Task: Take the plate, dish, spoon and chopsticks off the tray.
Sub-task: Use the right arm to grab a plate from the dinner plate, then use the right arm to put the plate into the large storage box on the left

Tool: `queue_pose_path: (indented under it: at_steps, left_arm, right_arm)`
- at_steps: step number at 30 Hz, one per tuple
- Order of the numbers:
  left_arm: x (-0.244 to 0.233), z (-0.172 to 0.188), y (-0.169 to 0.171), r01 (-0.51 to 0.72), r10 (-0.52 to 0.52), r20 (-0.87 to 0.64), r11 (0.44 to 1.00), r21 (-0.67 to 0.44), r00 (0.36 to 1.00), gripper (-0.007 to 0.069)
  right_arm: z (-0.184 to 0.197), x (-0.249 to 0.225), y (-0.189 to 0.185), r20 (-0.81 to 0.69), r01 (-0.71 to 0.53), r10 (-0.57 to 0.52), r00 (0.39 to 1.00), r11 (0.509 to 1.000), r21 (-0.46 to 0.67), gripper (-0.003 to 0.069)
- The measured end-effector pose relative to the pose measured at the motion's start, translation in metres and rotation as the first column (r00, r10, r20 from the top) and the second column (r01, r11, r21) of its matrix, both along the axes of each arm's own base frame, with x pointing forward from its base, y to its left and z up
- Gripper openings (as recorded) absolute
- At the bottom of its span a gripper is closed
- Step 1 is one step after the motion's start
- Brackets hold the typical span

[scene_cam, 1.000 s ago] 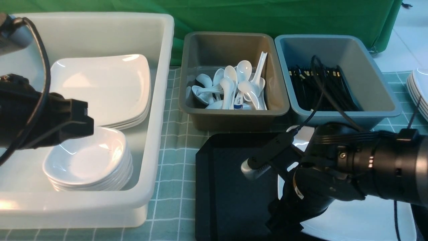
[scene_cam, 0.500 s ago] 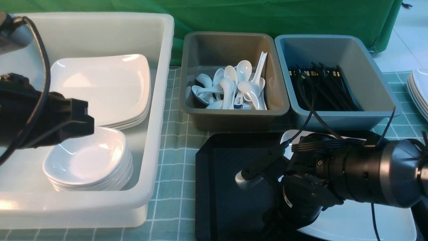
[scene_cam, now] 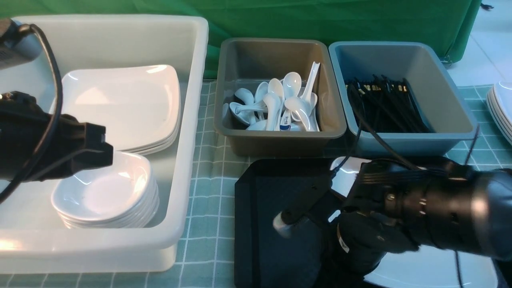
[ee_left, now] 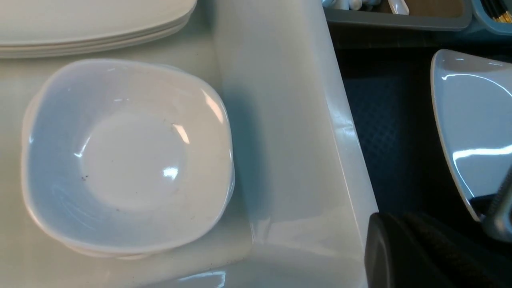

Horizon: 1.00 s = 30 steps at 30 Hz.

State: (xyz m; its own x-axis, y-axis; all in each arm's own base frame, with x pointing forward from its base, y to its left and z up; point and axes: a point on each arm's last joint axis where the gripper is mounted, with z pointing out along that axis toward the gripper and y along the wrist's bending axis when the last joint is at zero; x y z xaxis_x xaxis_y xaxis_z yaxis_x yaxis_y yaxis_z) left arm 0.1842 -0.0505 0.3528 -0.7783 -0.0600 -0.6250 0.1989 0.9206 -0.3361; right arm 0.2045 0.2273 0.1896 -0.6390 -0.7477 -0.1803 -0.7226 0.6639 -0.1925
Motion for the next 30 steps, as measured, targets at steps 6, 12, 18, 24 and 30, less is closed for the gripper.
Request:
queue_pose_path:
  at_steps: [6, 12, 18, 24, 30]
  left_arm:
    - [0.000, 0.000, 0.001, 0.002, -0.002, 0.001, 1.000, 0.011, 1.000, 0.0009]
    - [0.000, -0.001, 0.002, -0.012, 0.013, -0.010, 1.000, 0.026, 1.000, 0.0008]
    - [-0.005, -0.002, 0.007, -0.039, 0.041, -0.024, 0.997, 0.067, 0.999, 0.0008]
    - [-0.012, -0.002, 0.022, -0.155, 0.164, -0.041, 0.973, 0.170, 0.986, 0.0009]
    - [-0.014, -0.003, 0.024, -0.185, 0.200, -0.066, 0.966, 0.183, 0.978, 0.0009]
  right_arm:
    - [0.083, -0.036, 0.018, 0.106, -0.099, 0.076, 0.991, 0.968, 0.232, 0.0131]
    - [0.132, -0.037, 0.018, 0.171, -0.130, 0.080, 0.982, 0.944, 0.303, 0.0064]
    - [0.151, -0.038, 0.021, 0.174, -0.138, 0.084, 0.981, 0.933, 0.332, 0.0061]
    - [0.183, -0.038, 0.022, 0.194, -0.157, 0.090, 0.977, 0.916, 0.369, 0.0061]
    - [0.215, -0.038, 0.021, 0.253, -0.201, 0.104, 0.962, 0.895, 0.398, 0.0061]
